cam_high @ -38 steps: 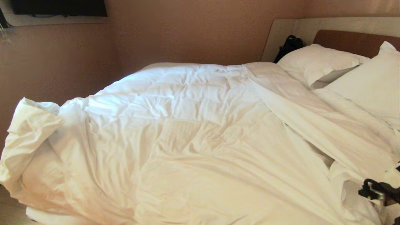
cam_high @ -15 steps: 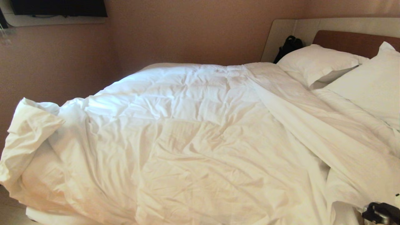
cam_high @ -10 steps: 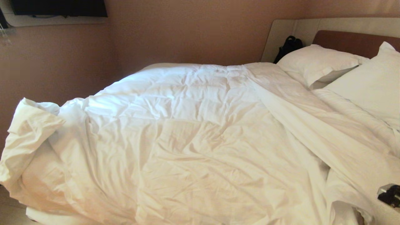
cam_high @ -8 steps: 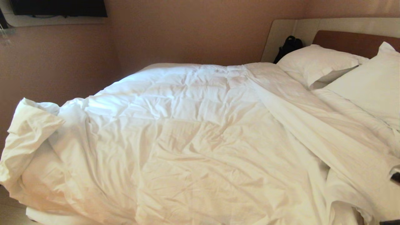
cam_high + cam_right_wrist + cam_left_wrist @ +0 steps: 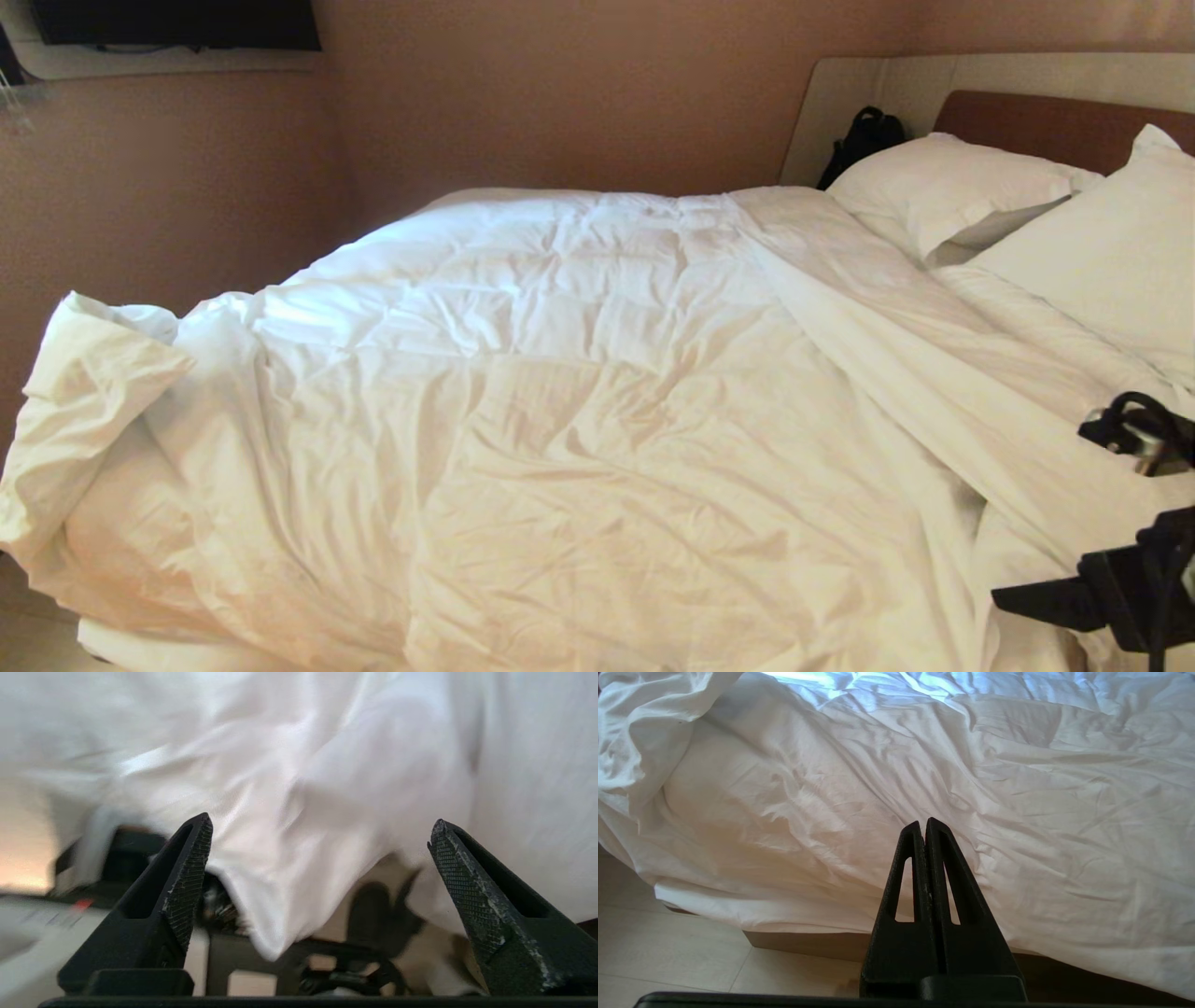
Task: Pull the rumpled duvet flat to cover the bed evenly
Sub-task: Flatten the corners of the folded blanket
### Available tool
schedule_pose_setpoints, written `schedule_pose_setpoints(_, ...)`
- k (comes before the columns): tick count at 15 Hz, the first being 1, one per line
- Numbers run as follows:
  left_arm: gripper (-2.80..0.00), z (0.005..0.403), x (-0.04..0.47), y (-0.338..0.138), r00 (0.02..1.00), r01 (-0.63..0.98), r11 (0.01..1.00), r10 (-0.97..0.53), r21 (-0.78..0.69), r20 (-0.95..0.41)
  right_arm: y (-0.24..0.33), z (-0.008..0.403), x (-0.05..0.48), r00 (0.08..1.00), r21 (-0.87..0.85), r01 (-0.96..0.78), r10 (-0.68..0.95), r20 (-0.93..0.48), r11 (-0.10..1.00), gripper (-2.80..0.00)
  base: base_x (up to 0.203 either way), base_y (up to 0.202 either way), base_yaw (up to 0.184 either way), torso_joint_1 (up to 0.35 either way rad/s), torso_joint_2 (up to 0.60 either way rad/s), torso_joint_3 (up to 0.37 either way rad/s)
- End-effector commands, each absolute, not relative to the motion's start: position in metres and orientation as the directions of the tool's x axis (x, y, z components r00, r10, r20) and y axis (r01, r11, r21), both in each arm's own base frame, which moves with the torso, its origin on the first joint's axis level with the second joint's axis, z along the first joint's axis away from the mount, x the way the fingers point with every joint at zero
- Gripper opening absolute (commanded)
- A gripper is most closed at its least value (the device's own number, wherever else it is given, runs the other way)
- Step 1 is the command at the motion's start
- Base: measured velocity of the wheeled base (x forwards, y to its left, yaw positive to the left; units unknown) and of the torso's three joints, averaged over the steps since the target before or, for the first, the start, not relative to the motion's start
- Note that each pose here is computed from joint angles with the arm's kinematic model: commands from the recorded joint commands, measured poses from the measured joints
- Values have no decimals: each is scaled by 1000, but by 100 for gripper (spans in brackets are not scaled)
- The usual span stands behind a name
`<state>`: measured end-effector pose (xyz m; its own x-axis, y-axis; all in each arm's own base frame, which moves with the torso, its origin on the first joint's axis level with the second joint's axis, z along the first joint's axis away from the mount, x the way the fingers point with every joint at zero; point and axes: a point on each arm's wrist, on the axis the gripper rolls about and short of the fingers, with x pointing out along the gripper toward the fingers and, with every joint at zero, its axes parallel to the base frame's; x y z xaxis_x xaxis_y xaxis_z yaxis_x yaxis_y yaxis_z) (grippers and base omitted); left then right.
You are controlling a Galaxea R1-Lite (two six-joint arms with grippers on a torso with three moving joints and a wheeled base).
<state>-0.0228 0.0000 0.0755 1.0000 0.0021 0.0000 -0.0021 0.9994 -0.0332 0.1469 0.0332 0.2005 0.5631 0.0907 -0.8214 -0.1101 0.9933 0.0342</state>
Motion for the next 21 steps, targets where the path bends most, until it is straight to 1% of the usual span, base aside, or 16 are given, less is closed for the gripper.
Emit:
schedule_pose_setpoints(1,-280,75,-23,0,1000,-3,999,3,-34,0,30,192,169,566,-281,102,-288,-773,954,0,0,0,0,0,0,0)
schedule_pose_setpoints(4,-280,75,-23,0,1000,-3,999,3,-34,0,31,195,181,591,-272,119,-288,-754,955,0,0,0,0,0,0,0)
schedule_pose_setpoints(5,-280,75,-23,0,1000,-3,999,3,-34,0,31,199,186,612,-259,134,-285,-737,957,0,0,0,0,0,0,0)
schedule_pose_setpoints(6,-280,75,-23,0,1000,-2,999,2,-34,0,31,200,187,616,-255,135,-283,-735,957,-280,0,0,0,0,0,0)
schedule_pose_setpoints(13,-280,75,-23,0,1000,-2,999,2,-34,0,35,196,202,619,-235,142,-271,-737,962,-280,0,0,0,0,0,0)
schedule_pose_setpoints(16,-280,75,-23,0,1000,-3,999,3,-34,0,37,188,212,601,-243,139,-277,-750,960,-280,0,0,0,0,0,0)
schedule_pose_setpoints(21,-280,75,-23,0,1000,-3,999,3,-34,0,43,191,234,633,-248,153,-288,-718,957,-280,0,0,0,0,0,0)
